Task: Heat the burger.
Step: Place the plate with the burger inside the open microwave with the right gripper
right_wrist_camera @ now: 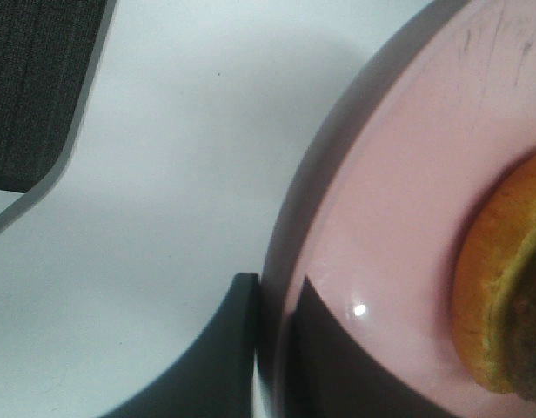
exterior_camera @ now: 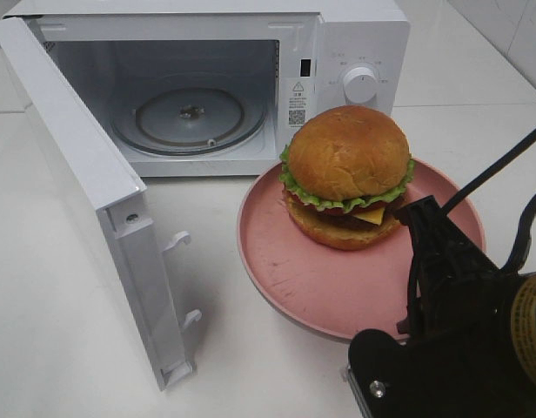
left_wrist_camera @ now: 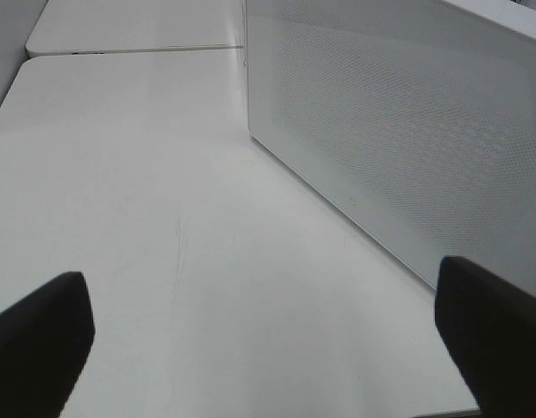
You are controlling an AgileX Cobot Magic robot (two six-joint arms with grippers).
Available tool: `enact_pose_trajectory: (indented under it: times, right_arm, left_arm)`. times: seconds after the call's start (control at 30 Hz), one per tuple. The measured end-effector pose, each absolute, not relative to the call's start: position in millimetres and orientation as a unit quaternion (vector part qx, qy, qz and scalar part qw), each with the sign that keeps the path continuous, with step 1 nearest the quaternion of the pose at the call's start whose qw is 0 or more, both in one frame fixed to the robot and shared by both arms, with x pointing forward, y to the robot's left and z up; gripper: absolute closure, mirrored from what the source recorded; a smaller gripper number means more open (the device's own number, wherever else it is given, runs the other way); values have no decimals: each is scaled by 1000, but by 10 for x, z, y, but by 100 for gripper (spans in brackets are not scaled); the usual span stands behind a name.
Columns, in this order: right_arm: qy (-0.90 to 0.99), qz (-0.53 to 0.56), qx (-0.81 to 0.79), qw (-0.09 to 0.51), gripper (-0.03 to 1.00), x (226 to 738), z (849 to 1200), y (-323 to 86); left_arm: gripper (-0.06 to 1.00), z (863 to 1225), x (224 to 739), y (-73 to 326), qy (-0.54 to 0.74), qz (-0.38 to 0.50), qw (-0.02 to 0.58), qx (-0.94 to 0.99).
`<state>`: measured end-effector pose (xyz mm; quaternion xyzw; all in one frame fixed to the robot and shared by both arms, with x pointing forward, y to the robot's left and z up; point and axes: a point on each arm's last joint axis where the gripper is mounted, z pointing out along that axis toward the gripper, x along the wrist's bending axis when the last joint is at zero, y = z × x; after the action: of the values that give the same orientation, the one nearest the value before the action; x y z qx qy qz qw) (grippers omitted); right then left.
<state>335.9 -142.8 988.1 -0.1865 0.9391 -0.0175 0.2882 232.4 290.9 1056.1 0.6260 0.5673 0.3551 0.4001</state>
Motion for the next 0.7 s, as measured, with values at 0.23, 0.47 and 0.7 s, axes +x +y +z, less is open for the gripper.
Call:
enact_pose_trajectory:
  times: [0.23,0.47,0.7]
  right_arm:
    - [941,-17,-194,278,87,3572,9871,-1519]
    - [934,-2,-234,270,87,3730,9863,-1581]
    - [928,21,-256,268,87,3848,9864,-1633]
  left_arm:
    - [-5,10561,2324,2909,567,355,400,626]
    - [-5,10561,2324,2909,567,355,400,626]
    - [-5,10561,2324,2909,567,355,400,626]
